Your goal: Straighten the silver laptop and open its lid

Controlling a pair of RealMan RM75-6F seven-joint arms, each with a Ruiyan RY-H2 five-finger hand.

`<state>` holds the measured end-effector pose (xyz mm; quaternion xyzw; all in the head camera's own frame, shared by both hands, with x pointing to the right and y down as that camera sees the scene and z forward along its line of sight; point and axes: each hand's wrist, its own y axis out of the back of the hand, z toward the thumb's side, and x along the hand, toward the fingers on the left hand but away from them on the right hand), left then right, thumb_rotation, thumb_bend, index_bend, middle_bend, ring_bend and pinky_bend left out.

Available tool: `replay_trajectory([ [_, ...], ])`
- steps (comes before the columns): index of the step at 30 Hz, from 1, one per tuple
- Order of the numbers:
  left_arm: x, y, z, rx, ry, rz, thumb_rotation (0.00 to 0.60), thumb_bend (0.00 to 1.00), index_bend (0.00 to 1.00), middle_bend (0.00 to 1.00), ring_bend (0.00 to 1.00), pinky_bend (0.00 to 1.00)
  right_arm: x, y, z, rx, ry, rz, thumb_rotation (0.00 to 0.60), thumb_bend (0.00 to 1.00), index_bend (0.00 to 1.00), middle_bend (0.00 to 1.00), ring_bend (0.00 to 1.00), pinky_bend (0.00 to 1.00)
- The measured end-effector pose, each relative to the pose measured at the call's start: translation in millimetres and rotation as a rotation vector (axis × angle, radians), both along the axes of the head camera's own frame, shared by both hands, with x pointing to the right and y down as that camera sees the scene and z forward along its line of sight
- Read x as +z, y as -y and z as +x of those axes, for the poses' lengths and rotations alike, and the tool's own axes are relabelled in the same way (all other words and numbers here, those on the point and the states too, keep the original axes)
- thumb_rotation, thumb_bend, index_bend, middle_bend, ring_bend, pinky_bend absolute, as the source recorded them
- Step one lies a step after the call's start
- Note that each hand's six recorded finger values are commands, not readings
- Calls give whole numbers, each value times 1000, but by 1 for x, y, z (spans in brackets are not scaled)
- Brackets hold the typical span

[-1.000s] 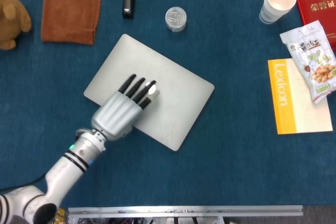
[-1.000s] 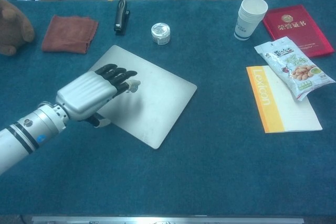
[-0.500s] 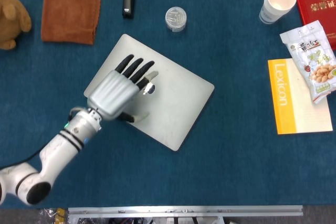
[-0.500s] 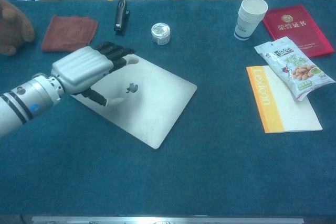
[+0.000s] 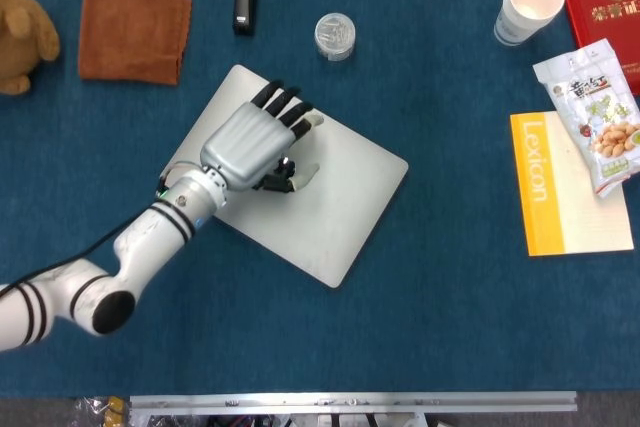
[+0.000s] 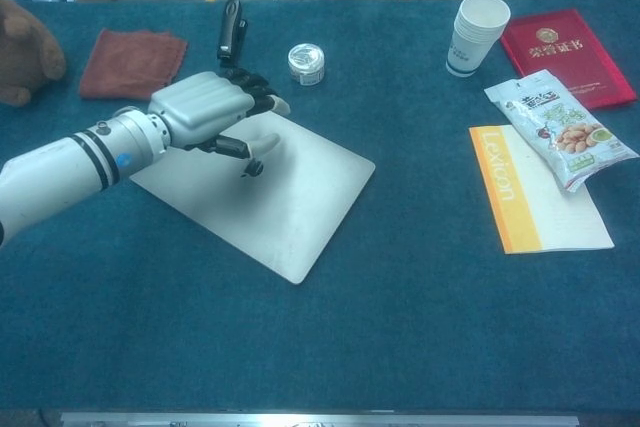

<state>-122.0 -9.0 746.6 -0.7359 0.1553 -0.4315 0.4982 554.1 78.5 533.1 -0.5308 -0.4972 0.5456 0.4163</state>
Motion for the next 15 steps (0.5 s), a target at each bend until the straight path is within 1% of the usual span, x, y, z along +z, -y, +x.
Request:
replay_trajectory([
  [8,13,21,3,-42,28,-1,0,365,137,159,0,0,-2,-2,2,8,-1,4,600,269,0,20,0,60],
  [15,22,33,2,-67,55,-2,0,364,135,179,0,0,-3,-2,3,11,0,5,600,268,0,20,0,60],
])
